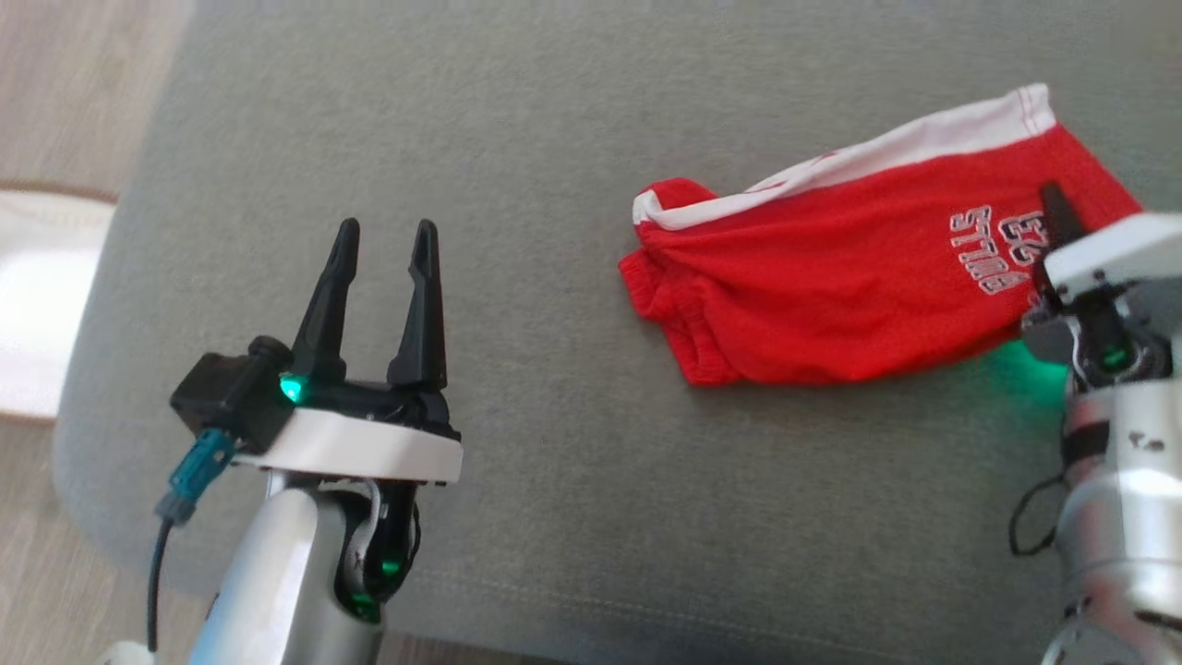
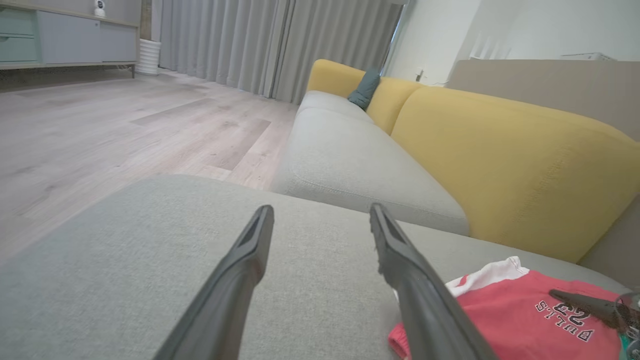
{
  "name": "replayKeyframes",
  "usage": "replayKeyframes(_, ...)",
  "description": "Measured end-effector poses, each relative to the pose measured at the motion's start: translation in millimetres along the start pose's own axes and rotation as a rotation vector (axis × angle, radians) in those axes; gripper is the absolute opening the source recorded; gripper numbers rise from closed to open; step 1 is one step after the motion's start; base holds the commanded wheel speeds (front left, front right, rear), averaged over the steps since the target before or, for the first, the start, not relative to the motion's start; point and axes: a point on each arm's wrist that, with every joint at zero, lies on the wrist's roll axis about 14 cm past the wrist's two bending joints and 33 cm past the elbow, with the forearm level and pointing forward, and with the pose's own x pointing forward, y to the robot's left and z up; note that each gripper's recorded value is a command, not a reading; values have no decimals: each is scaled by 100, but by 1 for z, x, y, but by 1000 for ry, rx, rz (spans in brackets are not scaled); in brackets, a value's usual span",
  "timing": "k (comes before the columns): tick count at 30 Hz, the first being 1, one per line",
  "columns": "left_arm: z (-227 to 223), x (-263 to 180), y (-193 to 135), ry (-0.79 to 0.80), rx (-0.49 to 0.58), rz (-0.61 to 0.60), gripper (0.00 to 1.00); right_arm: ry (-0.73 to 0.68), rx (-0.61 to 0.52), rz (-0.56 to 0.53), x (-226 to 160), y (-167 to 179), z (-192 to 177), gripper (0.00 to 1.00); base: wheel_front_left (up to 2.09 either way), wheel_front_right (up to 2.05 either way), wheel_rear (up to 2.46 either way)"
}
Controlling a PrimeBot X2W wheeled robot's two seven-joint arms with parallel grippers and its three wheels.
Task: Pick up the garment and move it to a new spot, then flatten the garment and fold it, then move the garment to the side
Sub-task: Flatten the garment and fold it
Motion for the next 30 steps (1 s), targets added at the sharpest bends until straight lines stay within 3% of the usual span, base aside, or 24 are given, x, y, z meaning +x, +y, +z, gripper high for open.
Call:
replayKeyframes(8, 5, -4, -23, -16, -6, -74, 100, -142, 142, -34, -54, -40, 9, 0, 0, 0, 0)
replayKeyframes(16, 7, -15, -38, -19, -16, -116, 100, -206, 215, -85, -100, -74, -13, 0, 0, 0, 0)
replayKeyframes(25, 10, -20, -43, -24, -20, -133, 100, -277, 165, -5, -101, -43, -8, 0, 0, 0, 0)
replayKeyframes(30, 13, -26, -36, -29, -15, -113, 100, -312, 110, 106, -95, 1, 1, 0, 0, 0, 0)
